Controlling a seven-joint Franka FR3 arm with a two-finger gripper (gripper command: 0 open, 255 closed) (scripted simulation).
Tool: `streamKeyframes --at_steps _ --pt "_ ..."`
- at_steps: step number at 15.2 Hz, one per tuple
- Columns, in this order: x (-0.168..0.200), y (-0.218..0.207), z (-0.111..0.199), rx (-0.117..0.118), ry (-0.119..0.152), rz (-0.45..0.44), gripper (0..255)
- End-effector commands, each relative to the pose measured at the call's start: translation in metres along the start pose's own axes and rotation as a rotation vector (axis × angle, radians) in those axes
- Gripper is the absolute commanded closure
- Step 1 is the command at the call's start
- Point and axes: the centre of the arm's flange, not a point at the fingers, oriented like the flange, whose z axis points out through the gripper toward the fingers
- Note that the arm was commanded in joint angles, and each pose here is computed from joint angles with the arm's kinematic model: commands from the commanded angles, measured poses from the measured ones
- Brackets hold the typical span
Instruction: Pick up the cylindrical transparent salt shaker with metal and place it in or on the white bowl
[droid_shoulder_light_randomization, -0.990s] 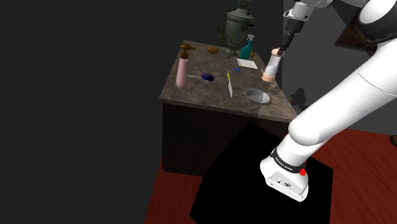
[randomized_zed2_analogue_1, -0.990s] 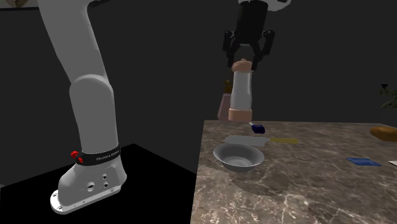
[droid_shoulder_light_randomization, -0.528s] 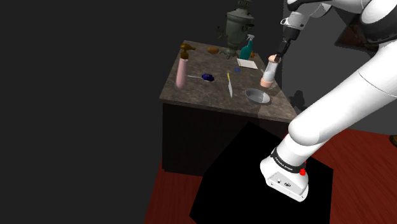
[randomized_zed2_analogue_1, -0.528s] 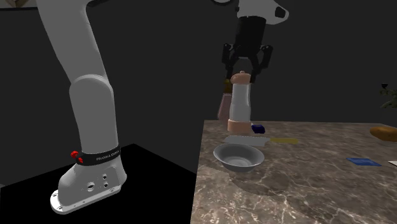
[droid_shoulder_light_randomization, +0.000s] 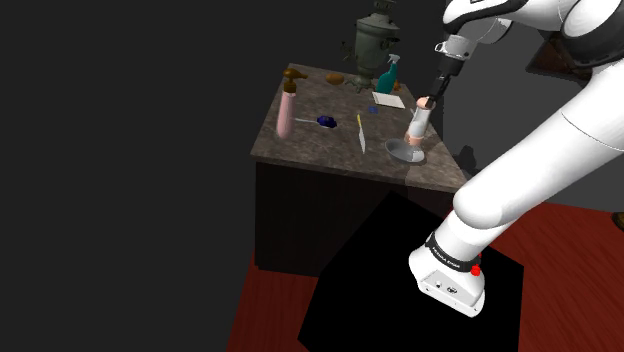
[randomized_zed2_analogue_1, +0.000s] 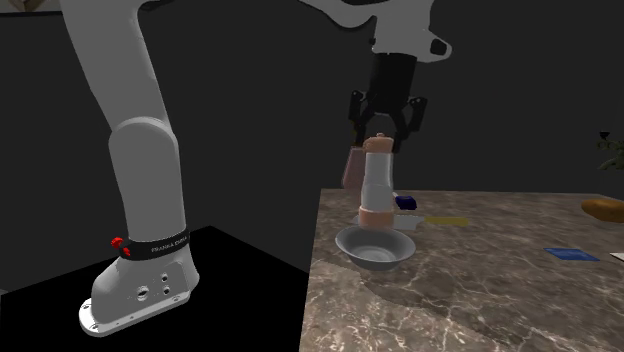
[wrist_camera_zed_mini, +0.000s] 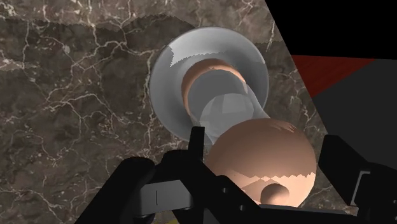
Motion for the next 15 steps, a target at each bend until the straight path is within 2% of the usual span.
streamKeyframes --at_steps 1,7,15 --pt "-0.001 0.002 0.011 0.0 0.0 0.0 255" --pt "0.0 0.007 0.043 0.0 0.0 0.0 255" --pt "0.0 0.007 0.043 0.0 0.0 0.0 255"
